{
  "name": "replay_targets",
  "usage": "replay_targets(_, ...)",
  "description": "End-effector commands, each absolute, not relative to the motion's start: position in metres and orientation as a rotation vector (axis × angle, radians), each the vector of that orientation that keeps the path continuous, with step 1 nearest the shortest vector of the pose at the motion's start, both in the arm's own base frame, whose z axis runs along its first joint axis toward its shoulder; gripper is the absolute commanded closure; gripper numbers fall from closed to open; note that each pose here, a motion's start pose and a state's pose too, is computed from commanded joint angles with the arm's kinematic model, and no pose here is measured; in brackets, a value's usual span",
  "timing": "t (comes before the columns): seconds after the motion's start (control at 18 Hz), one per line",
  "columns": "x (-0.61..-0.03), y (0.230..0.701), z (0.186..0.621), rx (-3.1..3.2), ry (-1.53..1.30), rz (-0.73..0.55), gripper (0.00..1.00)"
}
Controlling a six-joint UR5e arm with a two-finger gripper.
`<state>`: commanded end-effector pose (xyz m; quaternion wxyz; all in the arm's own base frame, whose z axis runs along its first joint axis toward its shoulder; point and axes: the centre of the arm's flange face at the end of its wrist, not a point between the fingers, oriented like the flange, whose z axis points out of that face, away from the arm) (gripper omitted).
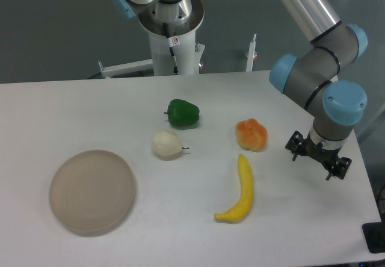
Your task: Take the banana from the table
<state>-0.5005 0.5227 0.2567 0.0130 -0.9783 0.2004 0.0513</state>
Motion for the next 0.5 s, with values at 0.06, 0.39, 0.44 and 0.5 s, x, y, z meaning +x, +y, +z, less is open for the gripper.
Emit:
replay_targets(0.06, -0.500, 0.522, 0.256, -3.049, 0.624, 0.158, 0.00)
replay_targets(0.39, -0.491, 0.523, 0.261, -3.040, 0.604, 0.146, 0.00)
replay_targets(0.44, -0.486, 0.521, 0.262, -3.038, 0.600, 0.135, 0.00)
replay_targets(0.5, -0.477, 0.522, 0.261, -3.030, 0.589, 0.111, 0.00)
